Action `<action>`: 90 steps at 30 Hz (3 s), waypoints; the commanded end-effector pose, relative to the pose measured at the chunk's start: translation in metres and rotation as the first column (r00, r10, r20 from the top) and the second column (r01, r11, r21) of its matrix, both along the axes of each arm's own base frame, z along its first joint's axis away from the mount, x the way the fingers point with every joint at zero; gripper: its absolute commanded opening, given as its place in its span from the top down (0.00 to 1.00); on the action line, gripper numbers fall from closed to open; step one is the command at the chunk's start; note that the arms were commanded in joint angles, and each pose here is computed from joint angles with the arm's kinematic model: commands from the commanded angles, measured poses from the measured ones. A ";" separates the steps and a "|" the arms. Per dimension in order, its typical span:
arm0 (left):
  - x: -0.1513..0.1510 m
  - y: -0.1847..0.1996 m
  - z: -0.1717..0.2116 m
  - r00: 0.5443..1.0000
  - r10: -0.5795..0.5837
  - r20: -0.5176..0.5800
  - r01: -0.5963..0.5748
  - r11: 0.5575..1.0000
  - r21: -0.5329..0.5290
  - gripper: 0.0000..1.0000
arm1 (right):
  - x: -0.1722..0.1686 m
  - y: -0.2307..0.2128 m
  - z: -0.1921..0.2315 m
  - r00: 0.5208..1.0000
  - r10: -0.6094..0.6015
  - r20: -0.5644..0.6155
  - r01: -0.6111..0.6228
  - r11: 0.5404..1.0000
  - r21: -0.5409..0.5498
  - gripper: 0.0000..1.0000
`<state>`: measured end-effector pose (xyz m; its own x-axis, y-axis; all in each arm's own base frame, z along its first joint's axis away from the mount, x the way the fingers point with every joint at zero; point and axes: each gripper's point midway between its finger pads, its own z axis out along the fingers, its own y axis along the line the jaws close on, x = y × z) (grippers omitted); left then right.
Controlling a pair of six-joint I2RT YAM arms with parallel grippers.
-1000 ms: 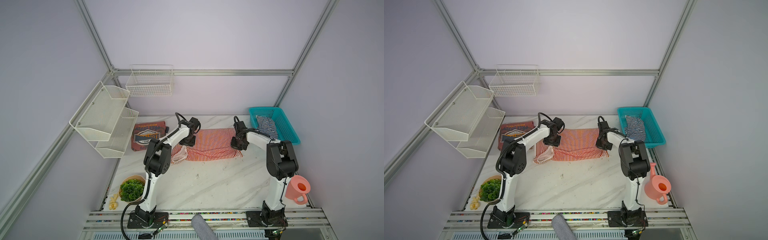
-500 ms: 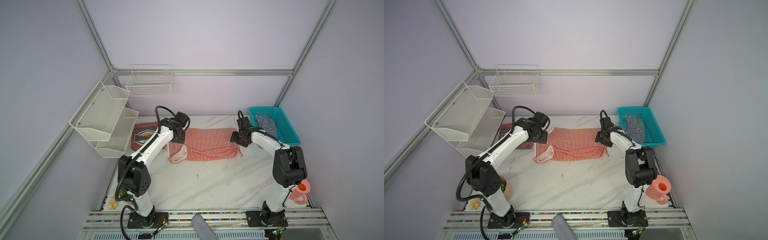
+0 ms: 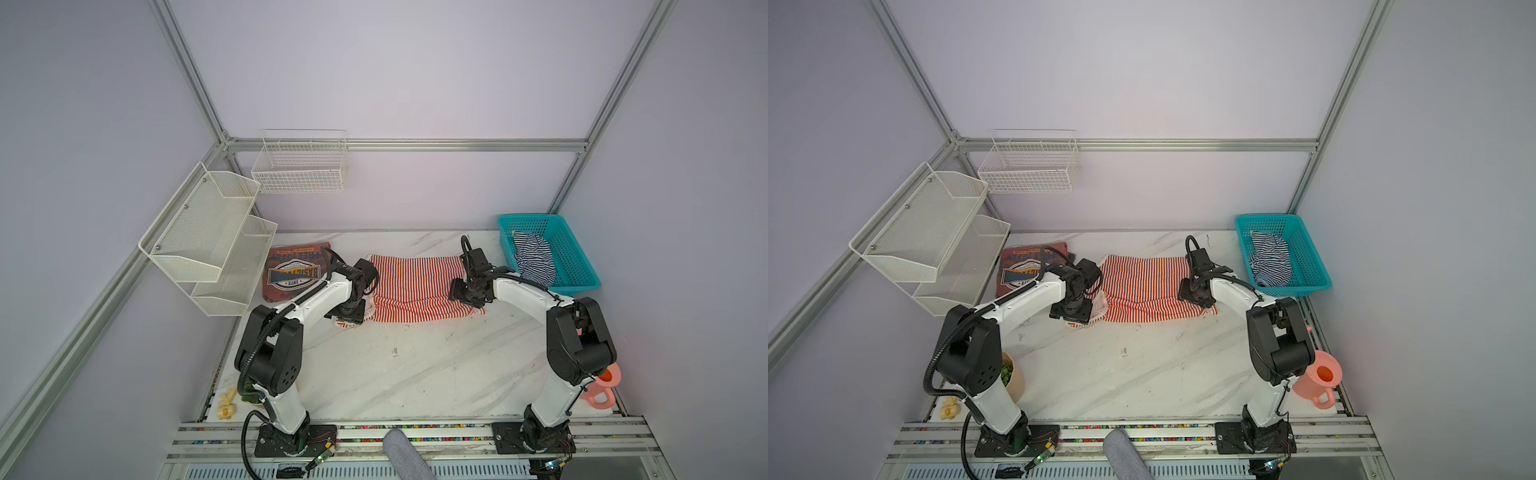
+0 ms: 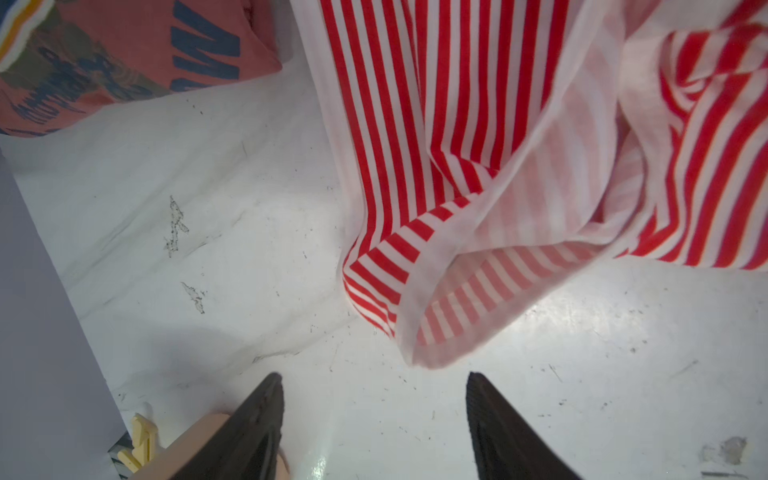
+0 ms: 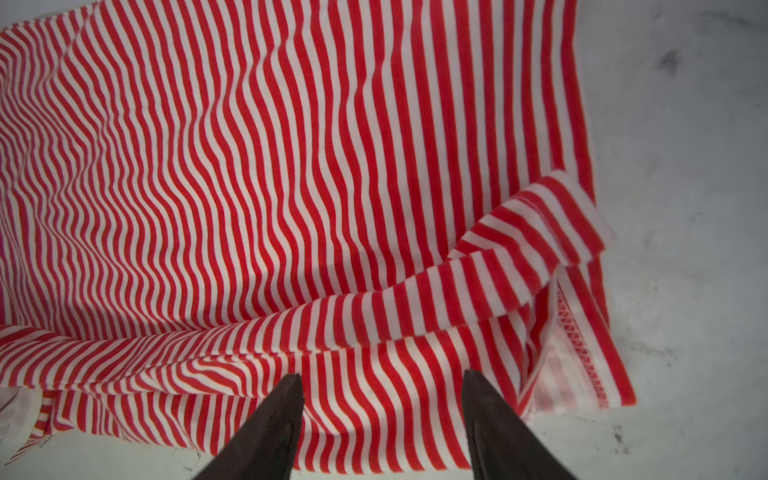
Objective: Fold and stack the tank tops
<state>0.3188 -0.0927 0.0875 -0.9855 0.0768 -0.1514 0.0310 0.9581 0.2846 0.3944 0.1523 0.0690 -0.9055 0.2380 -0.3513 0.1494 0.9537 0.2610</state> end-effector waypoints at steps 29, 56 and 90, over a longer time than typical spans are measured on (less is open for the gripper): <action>0.043 0.019 0.021 0.999 0.025 0.033 -0.026 0.999 0.027 1.00 | -0.018 -0.012 -0.084 0.985 0.028 -0.173 -0.046 0.994 -0.103 0.47; 0.077 0.103 -0.008 0.980 0.068 -0.186 -0.050 0.994 0.096 0.72 | -0.065 -0.017 -0.068 0.972 0.095 -0.214 -0.120 0.987 -0.105 0.49; 0.076 0.029 0.080 0.988 0.087 0.131 -0.073 0.991 -0.112 0.11 | -0.084 -0.024 0.048 1.000 0.008 0.030 -0.009 1.000 0.018 0.59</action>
<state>0.3955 -0.0248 0.1486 -0.9827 -0.0179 -0.1846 -0.0768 0.9453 0.3170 0.3323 0.1436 0.1360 -0.8749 0.2150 -0.4340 0.0646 0.9399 0.3352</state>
